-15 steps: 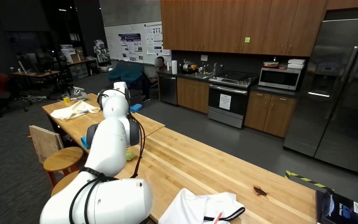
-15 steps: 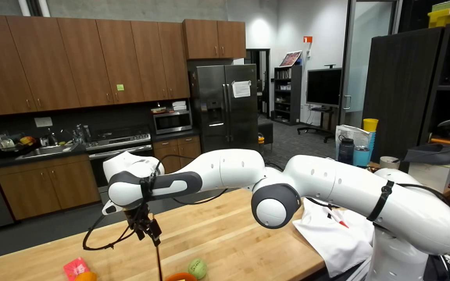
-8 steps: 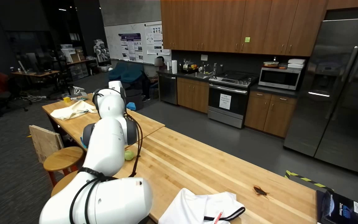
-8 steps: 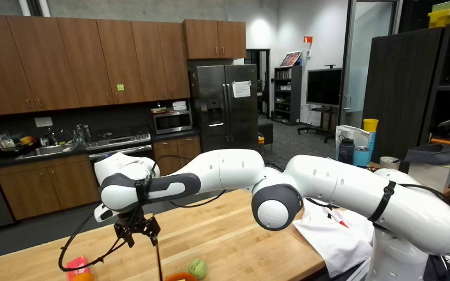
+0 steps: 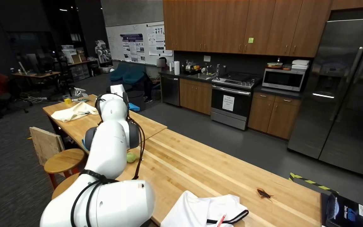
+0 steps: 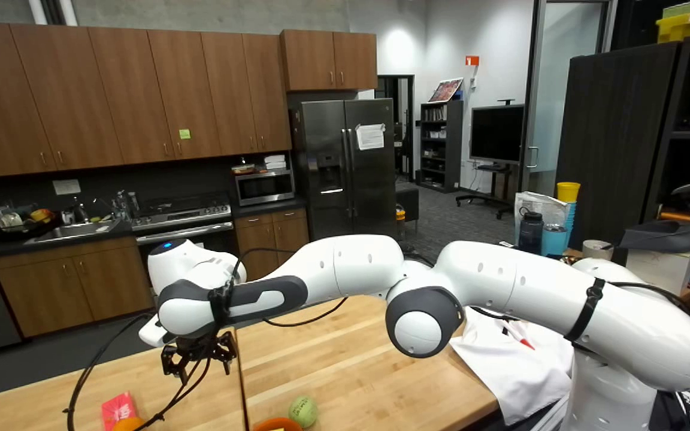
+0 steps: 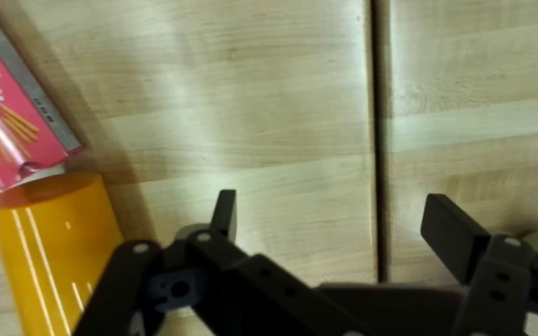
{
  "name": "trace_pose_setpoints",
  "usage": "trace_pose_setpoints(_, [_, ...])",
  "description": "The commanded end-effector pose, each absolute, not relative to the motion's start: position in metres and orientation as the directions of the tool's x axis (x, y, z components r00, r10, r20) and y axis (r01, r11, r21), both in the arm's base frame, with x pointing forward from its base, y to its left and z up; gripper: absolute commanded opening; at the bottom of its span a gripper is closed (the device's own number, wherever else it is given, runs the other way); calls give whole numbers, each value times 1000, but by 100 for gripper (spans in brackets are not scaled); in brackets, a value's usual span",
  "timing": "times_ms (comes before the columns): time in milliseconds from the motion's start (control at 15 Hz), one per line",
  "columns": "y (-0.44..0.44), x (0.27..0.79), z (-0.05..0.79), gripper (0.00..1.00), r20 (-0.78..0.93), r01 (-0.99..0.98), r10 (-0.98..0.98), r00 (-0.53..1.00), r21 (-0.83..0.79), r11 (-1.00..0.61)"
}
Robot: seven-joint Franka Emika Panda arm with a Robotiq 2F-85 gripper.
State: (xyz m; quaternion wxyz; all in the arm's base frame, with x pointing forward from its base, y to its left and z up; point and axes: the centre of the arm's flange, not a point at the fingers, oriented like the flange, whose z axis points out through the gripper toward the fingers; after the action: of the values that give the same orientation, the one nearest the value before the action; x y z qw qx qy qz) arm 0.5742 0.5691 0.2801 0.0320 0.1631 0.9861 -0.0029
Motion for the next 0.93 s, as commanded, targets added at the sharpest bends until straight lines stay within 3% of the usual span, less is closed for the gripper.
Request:
trace_pose_setpoints(0, [617, 637, 291, 100, -91, 278, 290, -953, 128, 952])
trace_pose_setpoints(400, [624, 652, 294, 100, 59, 322, 320, -945, 312, 894])
trace_pose_setpoints(867, [648, 627, 290, 100, 227, 201, 119, -967, 382, 902])
